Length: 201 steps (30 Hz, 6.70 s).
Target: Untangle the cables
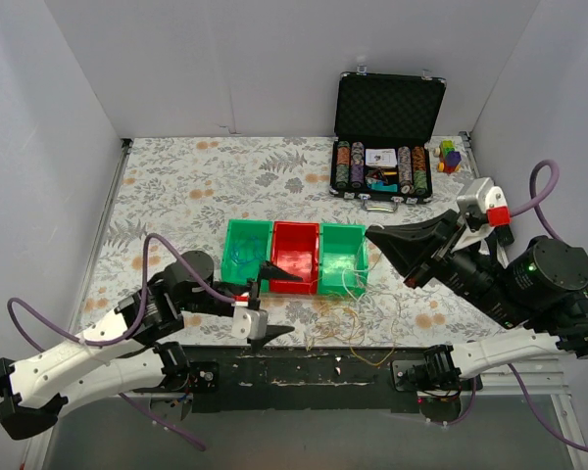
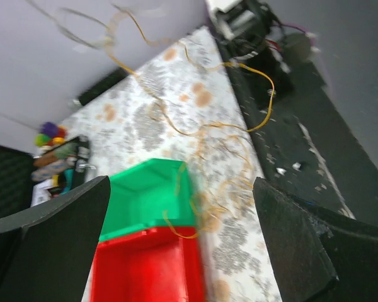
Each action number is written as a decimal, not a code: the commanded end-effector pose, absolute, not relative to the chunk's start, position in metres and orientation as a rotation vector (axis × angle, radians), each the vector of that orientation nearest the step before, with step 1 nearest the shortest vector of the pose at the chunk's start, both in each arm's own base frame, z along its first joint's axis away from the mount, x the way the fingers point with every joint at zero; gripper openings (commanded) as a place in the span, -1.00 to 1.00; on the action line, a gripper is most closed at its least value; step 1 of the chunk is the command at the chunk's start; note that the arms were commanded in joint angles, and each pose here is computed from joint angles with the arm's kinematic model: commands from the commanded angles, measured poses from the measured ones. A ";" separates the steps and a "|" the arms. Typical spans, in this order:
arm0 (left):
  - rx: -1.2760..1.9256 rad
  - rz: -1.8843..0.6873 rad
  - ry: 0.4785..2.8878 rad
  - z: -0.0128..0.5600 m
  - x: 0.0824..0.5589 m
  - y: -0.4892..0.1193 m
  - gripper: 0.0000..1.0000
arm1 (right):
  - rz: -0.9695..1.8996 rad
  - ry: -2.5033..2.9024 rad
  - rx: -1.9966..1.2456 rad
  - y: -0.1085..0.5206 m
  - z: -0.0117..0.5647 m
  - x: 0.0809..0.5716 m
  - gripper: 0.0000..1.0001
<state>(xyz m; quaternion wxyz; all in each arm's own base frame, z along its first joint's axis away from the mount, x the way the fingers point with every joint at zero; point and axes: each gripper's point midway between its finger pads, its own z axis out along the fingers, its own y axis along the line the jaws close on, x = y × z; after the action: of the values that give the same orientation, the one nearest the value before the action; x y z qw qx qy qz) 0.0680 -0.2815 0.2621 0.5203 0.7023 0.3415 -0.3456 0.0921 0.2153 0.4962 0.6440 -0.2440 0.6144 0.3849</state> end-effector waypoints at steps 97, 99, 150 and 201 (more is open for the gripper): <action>1.006 -1.274 0.911 0.429 0.086 -0.297 -1.00 | 0.453 1.588 -0.945 0.280 0.331 0.079 -0.39; 1.006 -1.274 0.911 0.428 0.086 -0.297 -1.00 | 0.452 1.587 -0.941 0.281 0.331 0.080 -0.39; 0.995 -1.289 0.901 0.432 0.084 -0.291 -1.00 | 0.766 1.503 -0.090 0.211 0.342 0.114 -0.97; 1.130 -1.204 0.837 0.429 0.071 -0.270 -1.00 | 1.099 1.276 1.014 0.072 0.319 0.172 -0.97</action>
<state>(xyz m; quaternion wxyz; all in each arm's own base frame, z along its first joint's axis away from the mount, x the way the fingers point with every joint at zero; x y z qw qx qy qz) 0.0963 -0.3010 0.3622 0.5361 0.4866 0.4576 -0.5161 0.1241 0.1621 0.2987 0.3376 0.3710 0.6579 0.5617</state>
